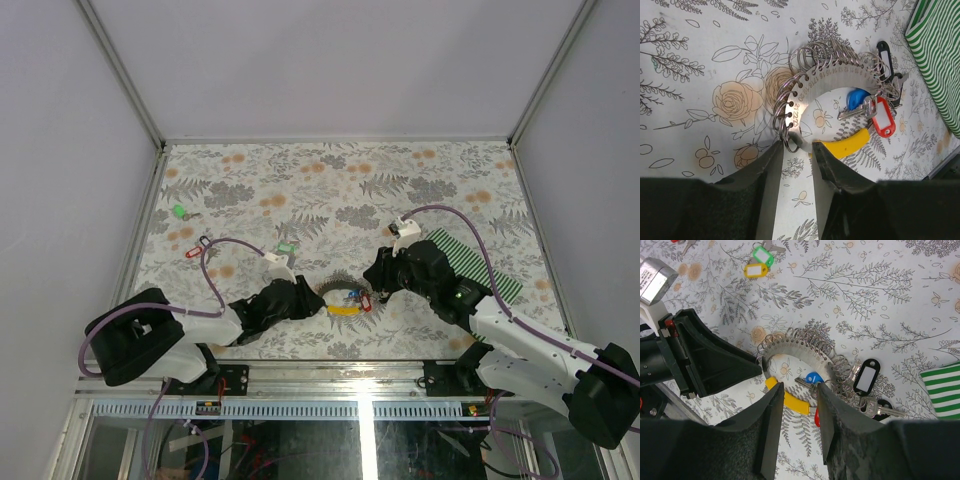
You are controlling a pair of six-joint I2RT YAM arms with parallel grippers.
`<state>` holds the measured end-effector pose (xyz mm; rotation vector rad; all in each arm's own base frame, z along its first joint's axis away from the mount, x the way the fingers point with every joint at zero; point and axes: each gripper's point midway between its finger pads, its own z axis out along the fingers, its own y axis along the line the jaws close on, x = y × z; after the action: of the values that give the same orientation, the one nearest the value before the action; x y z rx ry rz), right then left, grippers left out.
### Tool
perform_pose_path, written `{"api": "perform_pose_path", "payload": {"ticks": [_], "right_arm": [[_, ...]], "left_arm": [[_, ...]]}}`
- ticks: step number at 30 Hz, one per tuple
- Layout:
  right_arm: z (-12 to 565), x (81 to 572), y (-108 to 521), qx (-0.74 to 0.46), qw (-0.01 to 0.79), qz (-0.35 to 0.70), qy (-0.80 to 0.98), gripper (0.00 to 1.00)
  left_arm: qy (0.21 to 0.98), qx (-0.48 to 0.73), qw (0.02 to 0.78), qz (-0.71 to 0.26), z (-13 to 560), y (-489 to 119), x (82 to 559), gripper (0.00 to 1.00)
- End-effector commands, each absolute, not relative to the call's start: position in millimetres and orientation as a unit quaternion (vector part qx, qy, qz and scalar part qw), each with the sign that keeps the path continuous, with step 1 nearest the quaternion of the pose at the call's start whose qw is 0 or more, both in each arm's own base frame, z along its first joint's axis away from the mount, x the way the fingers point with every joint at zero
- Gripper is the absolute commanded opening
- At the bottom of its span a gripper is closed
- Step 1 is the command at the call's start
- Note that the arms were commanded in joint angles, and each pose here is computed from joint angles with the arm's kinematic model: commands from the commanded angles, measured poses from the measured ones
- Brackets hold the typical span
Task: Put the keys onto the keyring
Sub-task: Pick up the keyring from the center of the board.
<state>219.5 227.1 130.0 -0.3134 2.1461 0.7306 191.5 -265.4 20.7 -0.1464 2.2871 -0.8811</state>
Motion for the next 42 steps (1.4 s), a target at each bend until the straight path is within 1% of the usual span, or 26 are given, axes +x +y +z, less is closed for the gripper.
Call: {"api": "perform_pose_path", "payload": {"ticks": [1, 13, 15, 19, 20, 29, 36, 42], "right_arm": [[157, 226, 234, -0.125, 0.436, 0.311, 0.835, 0.39], [154, 224, 236, -0.127, 0.429, 0.315, 0.837, 0.38], [155, 224, 237, -0.128, 0.429, 0.316, 0.837, 0.38], [152, 224, 237, -0.129, 0.424, 0.315, 0.839, 0.38], [152, 224, 237, -0.13, 0.424, 0.315, 0.839, 0.38], [156, 223, 235, -0.139, 0.433, 0.312, 0.834, 0.38], [154, 222, 232, -0.143, 0.435, 0.308, 0.834, 0.38], [160, 222, 233, -0.158, 0.449, 0.311, 0.823, 0.38]], "left_arm": [[0.883, -0.048, 0.346, -0.312, 13, -259, 193, 0.3], [0.888, -0.049, 0.356, -0.286, 6, -253, 198, 0.18], [0.888, -0.043, 0.358, -0.284, 6, -254, 199, 0.14], [0.888, -0.023, 0.364, -0.279, 12, -259, 201, 0.02], [0.888, -0.017, 0.367, -0.275, 14, -259, 202, 0.0], [0.881, 0.051, 0.414, -0.224, 48, -256, 214, 0.0], [0.868, 0.094, 0.435, -0.221, 70, -257, 214, 0.0], [0.852, 0.153, 0.447, -0.227, 84, -266, 212, 0.0]]}}
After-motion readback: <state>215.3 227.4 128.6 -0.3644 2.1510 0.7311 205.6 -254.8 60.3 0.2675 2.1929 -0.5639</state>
